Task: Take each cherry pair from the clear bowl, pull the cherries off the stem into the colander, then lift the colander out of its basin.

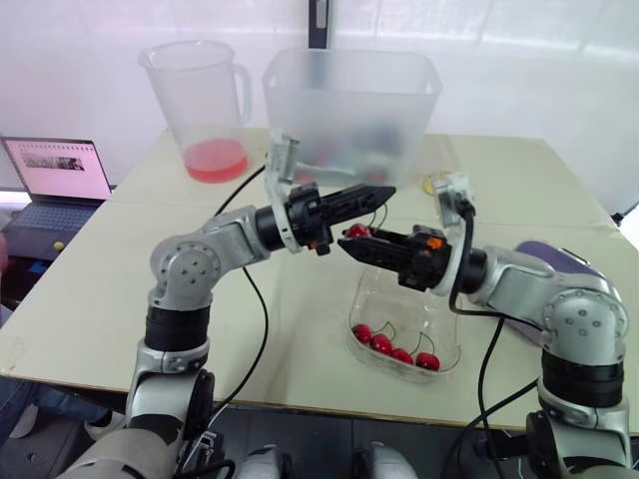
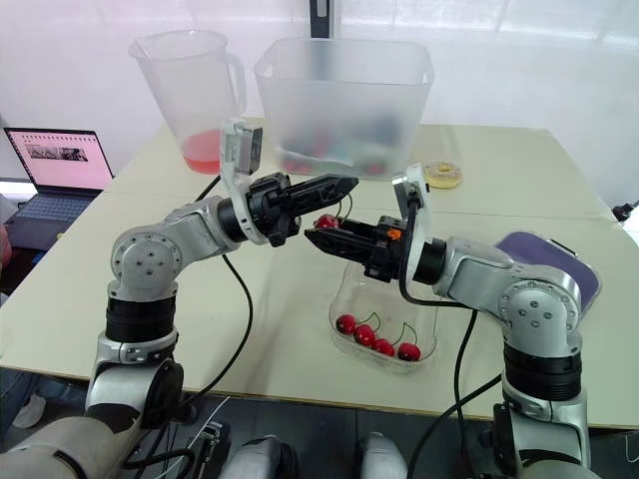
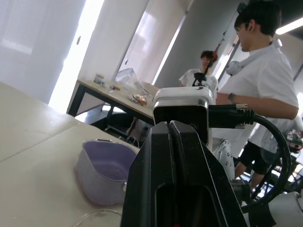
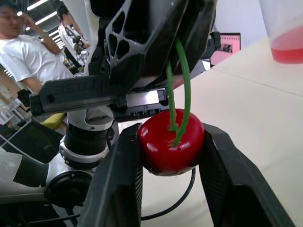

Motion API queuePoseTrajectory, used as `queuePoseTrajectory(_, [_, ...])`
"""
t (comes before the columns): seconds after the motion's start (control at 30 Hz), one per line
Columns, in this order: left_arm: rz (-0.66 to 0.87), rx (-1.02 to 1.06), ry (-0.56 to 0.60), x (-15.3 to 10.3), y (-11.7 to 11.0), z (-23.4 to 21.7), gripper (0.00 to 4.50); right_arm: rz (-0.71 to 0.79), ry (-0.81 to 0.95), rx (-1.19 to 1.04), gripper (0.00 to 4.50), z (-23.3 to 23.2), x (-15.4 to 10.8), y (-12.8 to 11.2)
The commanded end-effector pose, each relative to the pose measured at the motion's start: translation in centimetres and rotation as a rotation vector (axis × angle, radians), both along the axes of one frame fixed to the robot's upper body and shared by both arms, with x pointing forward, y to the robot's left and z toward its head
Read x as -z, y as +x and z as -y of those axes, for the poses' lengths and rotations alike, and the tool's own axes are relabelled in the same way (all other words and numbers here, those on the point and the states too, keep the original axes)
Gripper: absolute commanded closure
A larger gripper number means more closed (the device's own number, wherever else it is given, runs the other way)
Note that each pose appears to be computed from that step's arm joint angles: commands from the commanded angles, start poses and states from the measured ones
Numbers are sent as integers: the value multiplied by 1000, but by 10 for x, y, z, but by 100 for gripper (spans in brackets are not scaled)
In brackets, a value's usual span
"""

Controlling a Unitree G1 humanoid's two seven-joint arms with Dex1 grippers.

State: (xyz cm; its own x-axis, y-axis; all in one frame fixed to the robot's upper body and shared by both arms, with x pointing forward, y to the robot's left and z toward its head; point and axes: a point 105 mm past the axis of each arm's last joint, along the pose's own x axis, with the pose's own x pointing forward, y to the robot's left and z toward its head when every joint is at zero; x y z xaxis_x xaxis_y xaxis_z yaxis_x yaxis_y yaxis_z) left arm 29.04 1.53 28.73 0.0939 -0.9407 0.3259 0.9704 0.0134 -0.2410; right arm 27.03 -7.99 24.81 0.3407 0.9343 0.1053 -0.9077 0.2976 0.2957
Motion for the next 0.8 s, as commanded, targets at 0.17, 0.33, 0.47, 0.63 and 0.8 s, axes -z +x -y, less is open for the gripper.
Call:
queuePoseTrajectory(0.17, [46, -18, -13, -9, -3, -2, 450, 37, 43, -21, 272, -4, -13, -8])
queuePoseTrajectory(0.33, [48, -10, -7, -9, -4, -2, 450, 29, 24, -18, 361, -7, -10, -6])
queuePoseTrajectory(0.47, [48, -18, -10, -9, -2, -3, 450, 12, -6, -30, 361, -8, -3, -9])
queuePoseTrajectory(0.63, [55, -6, -14, -10, -4, -2, 450, -59, -96, -28, 361, -8, 21, -10])
queuePoseTrajectory(0.8, [63, 16, -20, -12, -7, 0, 450, -90, -192, -13, 361, -4, 40, -11])
